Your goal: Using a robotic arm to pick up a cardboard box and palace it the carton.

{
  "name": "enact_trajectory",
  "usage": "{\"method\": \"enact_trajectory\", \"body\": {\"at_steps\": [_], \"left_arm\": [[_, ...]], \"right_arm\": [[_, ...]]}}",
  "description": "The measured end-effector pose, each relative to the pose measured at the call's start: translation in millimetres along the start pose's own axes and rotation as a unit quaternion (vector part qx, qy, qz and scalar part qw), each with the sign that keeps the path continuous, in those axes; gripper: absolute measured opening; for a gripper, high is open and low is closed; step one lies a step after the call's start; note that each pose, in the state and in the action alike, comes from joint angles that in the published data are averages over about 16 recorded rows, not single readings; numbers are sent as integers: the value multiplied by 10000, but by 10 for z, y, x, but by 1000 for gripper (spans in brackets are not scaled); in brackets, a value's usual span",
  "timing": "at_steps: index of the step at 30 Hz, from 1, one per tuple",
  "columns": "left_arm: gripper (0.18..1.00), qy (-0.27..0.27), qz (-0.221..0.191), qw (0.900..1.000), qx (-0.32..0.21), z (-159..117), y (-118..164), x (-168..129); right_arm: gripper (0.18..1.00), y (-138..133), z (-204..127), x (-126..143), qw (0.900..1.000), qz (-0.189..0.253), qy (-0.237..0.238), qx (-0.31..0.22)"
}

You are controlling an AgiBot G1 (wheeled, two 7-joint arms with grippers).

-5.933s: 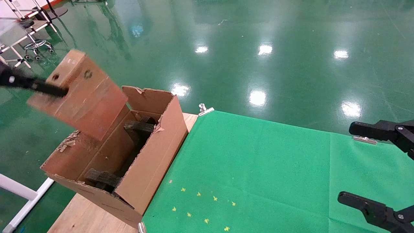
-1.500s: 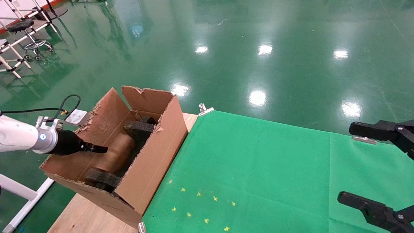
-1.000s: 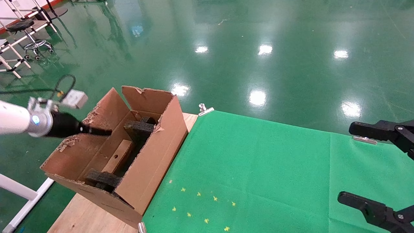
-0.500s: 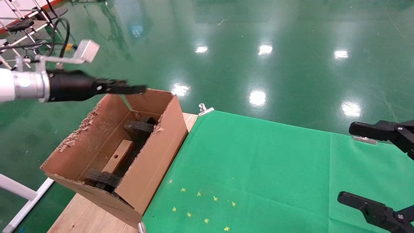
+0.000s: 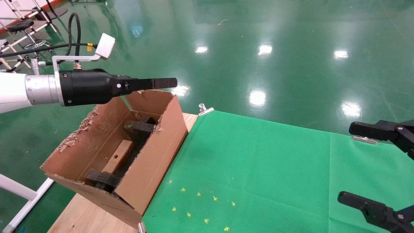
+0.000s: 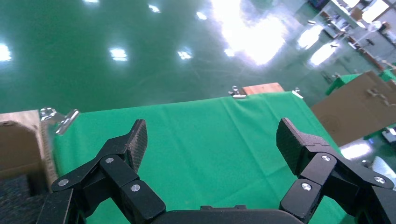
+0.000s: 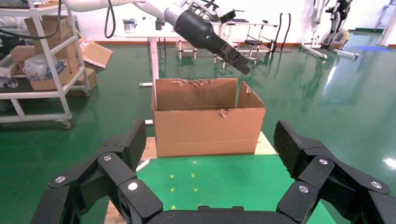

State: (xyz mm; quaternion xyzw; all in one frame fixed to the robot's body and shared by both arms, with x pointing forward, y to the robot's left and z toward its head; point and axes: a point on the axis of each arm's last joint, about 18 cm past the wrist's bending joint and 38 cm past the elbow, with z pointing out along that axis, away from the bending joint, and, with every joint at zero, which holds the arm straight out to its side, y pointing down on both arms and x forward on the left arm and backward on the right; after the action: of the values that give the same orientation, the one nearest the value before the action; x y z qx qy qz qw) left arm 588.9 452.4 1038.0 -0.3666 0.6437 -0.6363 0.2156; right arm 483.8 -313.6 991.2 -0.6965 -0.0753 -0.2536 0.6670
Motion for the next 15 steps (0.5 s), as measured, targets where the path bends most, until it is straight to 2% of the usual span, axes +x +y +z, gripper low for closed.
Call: {"method": "enact_trajectory", "body": {"at_steps": [6,15], "left_arm": [[1001,148,85,9999,15,45,24,54],[1001,541,500,9973,26,173,103,226]], "right_arm": [[1001,0,0,0,10000,0,1,0],[1001,0,0,0,10000,0,1,-1]]}}
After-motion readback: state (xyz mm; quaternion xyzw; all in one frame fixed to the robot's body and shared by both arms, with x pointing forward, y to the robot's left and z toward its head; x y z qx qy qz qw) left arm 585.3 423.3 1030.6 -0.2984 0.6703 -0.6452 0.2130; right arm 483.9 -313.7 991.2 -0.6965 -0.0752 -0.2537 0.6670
